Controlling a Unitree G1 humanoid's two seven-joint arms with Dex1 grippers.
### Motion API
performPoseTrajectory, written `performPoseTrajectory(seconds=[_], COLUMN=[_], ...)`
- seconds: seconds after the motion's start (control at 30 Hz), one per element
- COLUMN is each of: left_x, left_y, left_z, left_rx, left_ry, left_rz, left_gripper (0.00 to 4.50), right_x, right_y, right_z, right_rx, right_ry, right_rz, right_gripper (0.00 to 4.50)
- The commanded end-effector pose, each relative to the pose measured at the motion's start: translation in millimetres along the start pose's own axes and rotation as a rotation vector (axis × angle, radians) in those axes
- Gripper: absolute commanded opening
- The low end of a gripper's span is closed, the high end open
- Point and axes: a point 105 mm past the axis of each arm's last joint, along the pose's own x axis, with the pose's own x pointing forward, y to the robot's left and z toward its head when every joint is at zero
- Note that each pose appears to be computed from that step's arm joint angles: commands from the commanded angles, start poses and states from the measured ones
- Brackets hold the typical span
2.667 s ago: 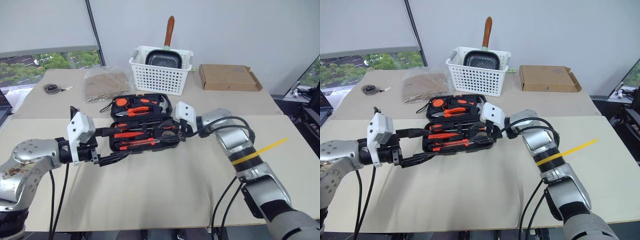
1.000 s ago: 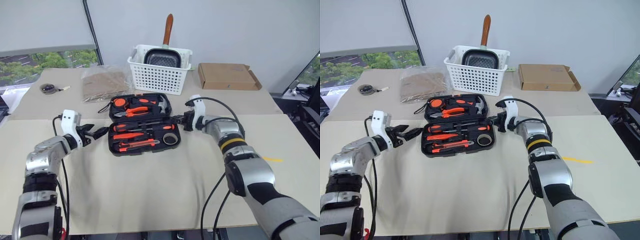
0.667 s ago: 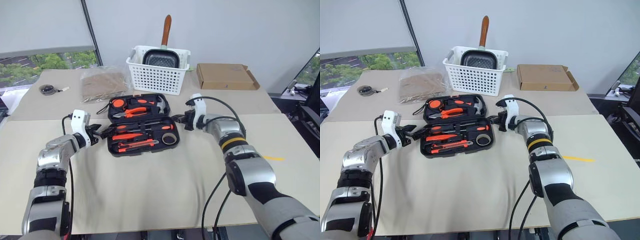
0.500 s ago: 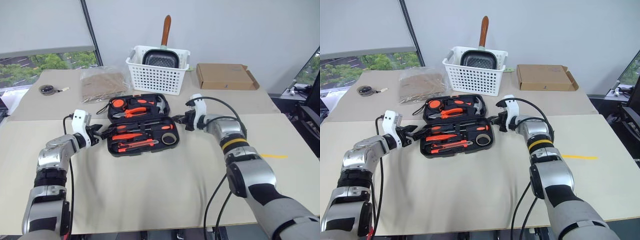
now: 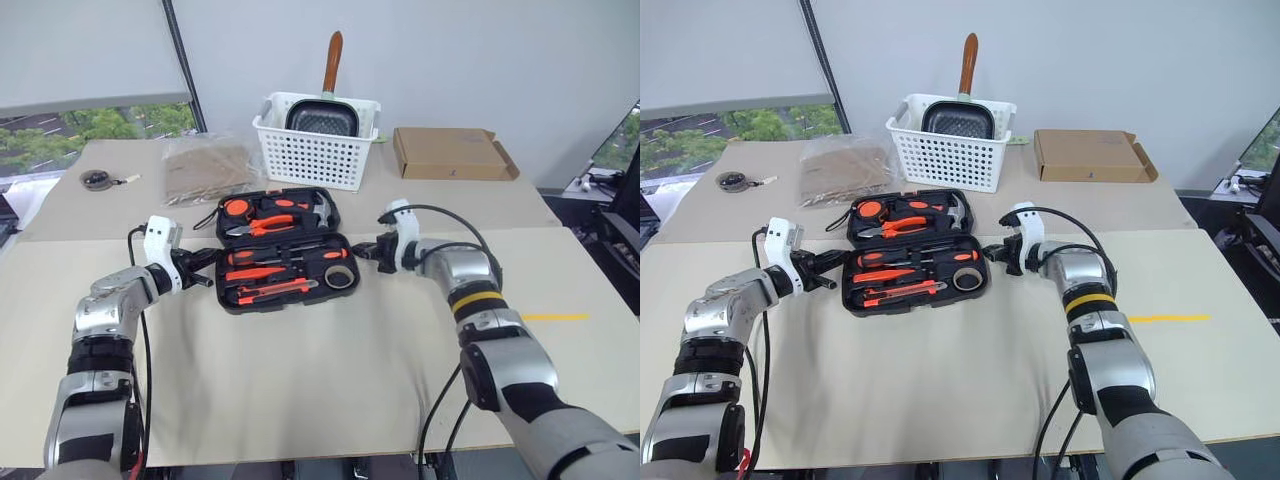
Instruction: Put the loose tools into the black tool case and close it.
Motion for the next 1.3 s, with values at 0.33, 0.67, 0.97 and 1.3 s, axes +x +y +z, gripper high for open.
performPoseTrajectory(seconds=[0.33,0.67,0.97,1.3], left_x=[4.2,3.3,-1.8,-12.7], left_y=[-21.4,-44.4,-71.8,-96.1], left_z=[-16.6,-30.2,-44.9,-53.1], left_rx=[-0.006,0.036,0.058,0.047], left_ry=[0.030,0.067,0.091,0.101], left_rz=[-0.078,-0.183,-0.281,-0.356], left_gripper=[0.03,0.03,0.03,0.03], right_x=[9.6,0.5,-39.0,-71.3], right_y=[-1.8,30.3,75.5,106.9], right_z=[13.1,-7.5,-21.5,-42.4], right_rx=[-0.049,-0.061,-0.056,-0.036], right_ry=[-0.117,-0.067,-0.050,0.000], right_rz=[-0.075,0.148,0.235,0.281], right_gripper=[0.00,0.00,0.00,0.00])
